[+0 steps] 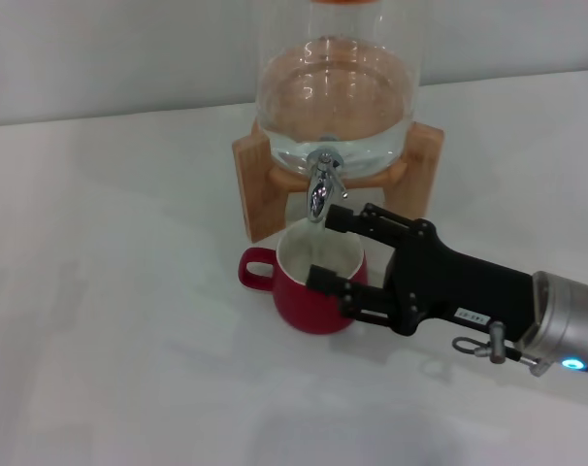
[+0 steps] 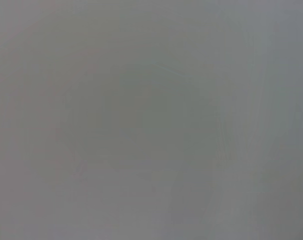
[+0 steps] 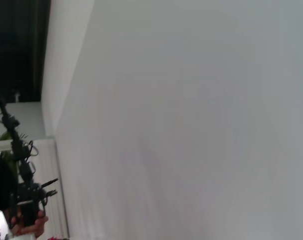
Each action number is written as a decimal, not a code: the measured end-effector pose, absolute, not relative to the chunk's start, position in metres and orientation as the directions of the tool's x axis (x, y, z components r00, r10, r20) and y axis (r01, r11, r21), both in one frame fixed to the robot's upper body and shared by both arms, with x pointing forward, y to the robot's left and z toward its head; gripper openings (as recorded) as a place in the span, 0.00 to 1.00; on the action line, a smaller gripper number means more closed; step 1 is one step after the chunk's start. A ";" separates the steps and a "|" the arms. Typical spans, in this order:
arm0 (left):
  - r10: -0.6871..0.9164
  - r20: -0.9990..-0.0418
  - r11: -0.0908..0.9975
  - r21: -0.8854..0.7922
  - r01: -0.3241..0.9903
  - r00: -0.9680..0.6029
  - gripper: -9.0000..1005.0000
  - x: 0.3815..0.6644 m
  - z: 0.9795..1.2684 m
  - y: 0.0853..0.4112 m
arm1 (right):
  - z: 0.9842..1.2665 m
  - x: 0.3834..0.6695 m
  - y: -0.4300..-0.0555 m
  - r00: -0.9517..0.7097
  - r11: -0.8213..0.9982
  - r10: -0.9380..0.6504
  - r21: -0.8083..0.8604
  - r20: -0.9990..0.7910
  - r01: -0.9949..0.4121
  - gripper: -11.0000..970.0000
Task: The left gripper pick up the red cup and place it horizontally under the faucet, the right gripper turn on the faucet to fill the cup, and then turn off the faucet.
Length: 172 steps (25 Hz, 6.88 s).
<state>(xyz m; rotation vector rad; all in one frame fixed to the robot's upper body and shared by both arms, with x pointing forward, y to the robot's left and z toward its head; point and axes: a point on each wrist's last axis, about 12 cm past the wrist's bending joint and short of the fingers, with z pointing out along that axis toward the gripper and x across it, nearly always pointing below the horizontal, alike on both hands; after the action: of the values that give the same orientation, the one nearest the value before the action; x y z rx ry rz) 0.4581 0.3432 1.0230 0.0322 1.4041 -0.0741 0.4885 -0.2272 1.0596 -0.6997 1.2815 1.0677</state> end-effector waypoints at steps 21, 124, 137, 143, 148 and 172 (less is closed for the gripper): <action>-0.031 -0.986 0.997 -0.019 0.079 0.163 0.86 0.459 1.023 0.342 | 1.062 0.505 -0.216 -0.041 0.414 0.184 0.116 -0.982 -0.903 0.80; -0.030 -0.985 0.995 -0.013 0.101 0.168 0.86 0.464 1.025 0.338 | 1.068 0.519 -0.246 0.005 0.516 0.150 0.074 -0.989 -0.854 0.80; -0.030 -0.985 0.995 -0.013 0.103 0.170 0.86 0.465 1.025 0.338 | 1.067 0.522 -0.247 0.001 0.525 0.132 0.069 -0.991 -0.848 0.80; -0.030 -0.985 0.995 -0.013 0.103 0.170 0.86 0.465 1.025 0.338 | 1.068 0.523 -0.247 0.001 0.528 0.130 0.068 -0.991 -0.847 0.80; -0.030 -0.985 0.995 -0.013 0.103 0.170 0.86 0.465 1.025 0.338 | 1.069 0.523 -0.248 0.005 0.525 0.132 0.066 -0.991 -0.848 0.80; -0.029 -0.987 0.996 -0.015 0.089 0.157 0.86 0.466 1.024 0.340 | 1.087 0.511 -0.279 0.118 0.577 0.272 0.064 -0.955 -0.814 0.80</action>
<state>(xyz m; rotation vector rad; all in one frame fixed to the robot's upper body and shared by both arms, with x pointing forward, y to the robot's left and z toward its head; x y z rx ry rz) 0.4655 0.3396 1.0239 0.0505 1.4106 -0.0851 0.5111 -0.2794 1.0870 -0.5572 1.2023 0.8577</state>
